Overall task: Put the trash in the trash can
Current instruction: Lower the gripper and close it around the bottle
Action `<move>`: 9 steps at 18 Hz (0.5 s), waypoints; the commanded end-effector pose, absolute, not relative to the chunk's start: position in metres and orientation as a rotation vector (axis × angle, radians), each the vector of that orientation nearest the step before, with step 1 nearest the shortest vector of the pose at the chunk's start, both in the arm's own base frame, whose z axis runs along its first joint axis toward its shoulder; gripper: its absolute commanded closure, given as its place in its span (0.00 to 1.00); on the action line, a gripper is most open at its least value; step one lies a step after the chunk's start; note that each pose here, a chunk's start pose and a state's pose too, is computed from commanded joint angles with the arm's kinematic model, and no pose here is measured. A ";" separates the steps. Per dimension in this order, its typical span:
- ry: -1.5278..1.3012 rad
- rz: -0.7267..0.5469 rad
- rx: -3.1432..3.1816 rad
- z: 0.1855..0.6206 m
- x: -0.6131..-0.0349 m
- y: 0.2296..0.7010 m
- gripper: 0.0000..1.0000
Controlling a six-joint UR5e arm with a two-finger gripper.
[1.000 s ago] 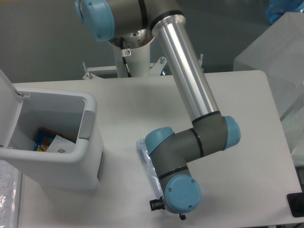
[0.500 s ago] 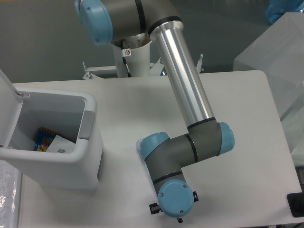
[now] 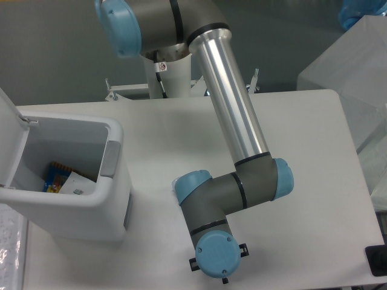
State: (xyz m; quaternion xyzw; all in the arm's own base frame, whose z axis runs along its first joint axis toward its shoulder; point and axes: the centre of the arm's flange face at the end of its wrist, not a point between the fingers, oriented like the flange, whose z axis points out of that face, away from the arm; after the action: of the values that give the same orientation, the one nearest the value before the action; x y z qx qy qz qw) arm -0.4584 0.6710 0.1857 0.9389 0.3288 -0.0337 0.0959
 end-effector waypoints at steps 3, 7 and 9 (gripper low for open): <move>0.974 -0.099 2.781 0.186 -0.458 0.670 0.82; 0.981 -0.101 2.801 0.200 -0.456 0.671 0.86; 0.989 -0.100 2.816 0.211 -0.456 0.671 0.87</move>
State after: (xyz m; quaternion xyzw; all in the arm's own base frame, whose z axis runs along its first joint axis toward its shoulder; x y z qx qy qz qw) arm -0.4561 0.6707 0.2108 0.9401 0.3301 -0.0333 0.0776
